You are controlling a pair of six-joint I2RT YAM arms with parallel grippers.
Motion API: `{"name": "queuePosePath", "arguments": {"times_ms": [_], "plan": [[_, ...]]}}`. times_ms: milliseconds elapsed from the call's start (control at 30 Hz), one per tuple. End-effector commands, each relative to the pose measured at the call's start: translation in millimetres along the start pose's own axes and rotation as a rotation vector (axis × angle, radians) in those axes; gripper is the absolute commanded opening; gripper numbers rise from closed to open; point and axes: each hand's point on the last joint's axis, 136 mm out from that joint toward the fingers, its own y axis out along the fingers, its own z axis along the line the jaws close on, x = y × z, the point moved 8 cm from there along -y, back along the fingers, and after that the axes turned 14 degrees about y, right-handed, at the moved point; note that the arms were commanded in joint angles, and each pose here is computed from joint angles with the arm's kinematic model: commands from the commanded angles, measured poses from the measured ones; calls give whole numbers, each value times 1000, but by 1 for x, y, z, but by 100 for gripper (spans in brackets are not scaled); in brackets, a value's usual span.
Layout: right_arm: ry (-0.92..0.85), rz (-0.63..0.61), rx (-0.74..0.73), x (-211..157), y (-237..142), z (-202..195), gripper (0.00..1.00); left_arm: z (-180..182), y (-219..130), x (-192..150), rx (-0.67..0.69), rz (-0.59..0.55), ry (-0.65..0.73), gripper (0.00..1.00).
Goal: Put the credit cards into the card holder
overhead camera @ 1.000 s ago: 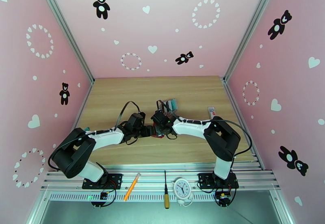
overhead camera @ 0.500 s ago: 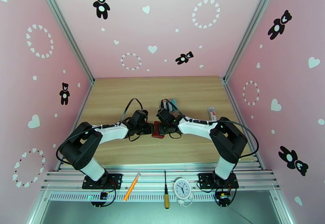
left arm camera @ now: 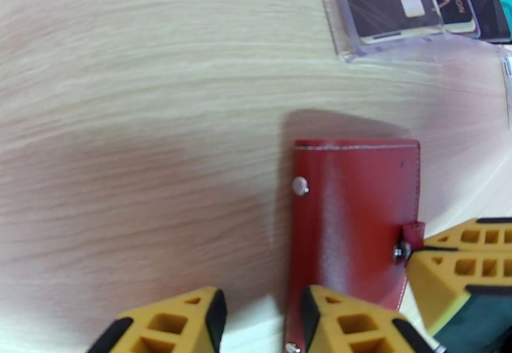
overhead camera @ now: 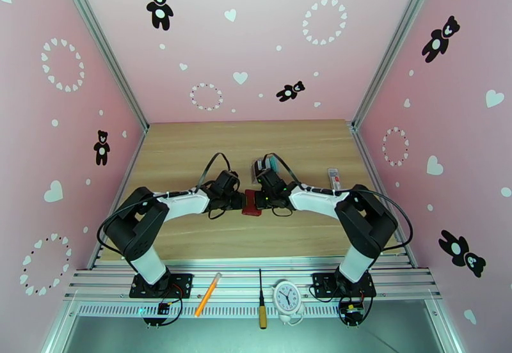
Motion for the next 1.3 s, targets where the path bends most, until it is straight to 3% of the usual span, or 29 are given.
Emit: {"name": "queuePosePath", "arguments": {"times_ms": [0,333,800,1267], "plan": [[8,-45,92,7,-15,11,0,13,27,-49,86,235,11,41],[29,-71,79,6,-32,-2,0,11,16,-43,101,197,-7,40],[66,-103,-52,-12,-43,-36,0,11,16,-42,101,192,-28,40],[126,-105,-138,-30,-52,-59,17,4,10,-35,50,149,-27,40]]}}
